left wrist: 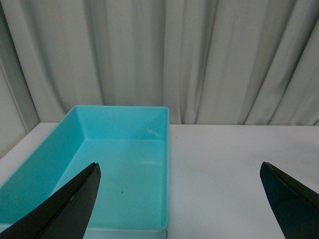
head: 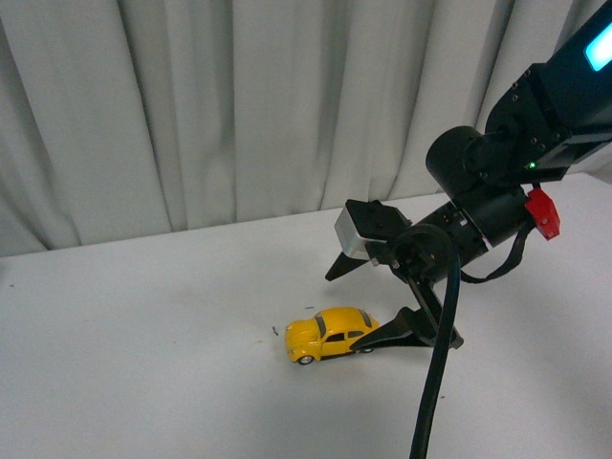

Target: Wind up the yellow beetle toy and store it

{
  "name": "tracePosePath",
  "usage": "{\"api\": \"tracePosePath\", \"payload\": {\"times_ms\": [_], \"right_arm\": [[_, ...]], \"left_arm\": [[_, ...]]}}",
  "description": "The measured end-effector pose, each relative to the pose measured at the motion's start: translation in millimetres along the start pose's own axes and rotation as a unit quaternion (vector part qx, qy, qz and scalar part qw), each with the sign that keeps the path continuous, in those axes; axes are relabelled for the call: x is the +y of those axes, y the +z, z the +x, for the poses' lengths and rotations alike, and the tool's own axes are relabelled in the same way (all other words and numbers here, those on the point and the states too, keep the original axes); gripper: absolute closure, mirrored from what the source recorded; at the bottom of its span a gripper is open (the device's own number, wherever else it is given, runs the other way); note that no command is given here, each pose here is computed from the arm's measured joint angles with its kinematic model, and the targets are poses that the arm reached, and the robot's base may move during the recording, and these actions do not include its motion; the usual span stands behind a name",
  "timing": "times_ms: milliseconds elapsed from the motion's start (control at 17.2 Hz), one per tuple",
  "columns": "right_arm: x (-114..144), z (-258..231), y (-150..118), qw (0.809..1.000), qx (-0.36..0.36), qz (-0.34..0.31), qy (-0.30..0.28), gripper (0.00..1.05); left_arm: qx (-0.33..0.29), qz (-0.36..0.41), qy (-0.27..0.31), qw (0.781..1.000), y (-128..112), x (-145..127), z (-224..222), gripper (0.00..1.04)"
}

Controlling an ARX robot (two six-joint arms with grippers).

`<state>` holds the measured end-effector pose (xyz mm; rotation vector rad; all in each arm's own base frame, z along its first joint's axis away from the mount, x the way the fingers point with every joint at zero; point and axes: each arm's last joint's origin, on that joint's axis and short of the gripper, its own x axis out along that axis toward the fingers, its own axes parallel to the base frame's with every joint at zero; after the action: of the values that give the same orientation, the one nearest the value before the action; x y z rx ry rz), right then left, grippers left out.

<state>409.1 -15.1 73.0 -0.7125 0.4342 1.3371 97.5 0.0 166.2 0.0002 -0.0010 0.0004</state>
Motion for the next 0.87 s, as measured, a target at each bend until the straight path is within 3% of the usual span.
{"api": "tracePosePath", "payload": {"times_ms": [291, 641, 758, 874], "right_arm": [[-8.3, 17.9, -11.9, 0.998, 0.030, -0.018, 0.051, 0.07], [-16.3, 30.3, 0.4, 0.996, 0.037, -0.033, 0.070, 0.07], [-16.4, 32.3, 1.2, 0.996, 0.051, -0.020, 0.071, 0.19], [-16.1, 33.2, 0.0, 0.995, 0.063, -0.010, 0.072, 0.39]], "left_arm": [[0.000, 0.000, 0.000, 1.000, 0.0, 0.0, 0.0, 0.07], [0.000, 0.000, 0.000, 1.000, 0.0, 0.0, 0.0, 0.07], [0.000, 0.000, 0.000, 1.000, 0.0, 0.0, 0.0, 0.07], [0.000, 0.000, 0.000, 1.000, 0.0, 0.0, 0.0, 0.07]]}}
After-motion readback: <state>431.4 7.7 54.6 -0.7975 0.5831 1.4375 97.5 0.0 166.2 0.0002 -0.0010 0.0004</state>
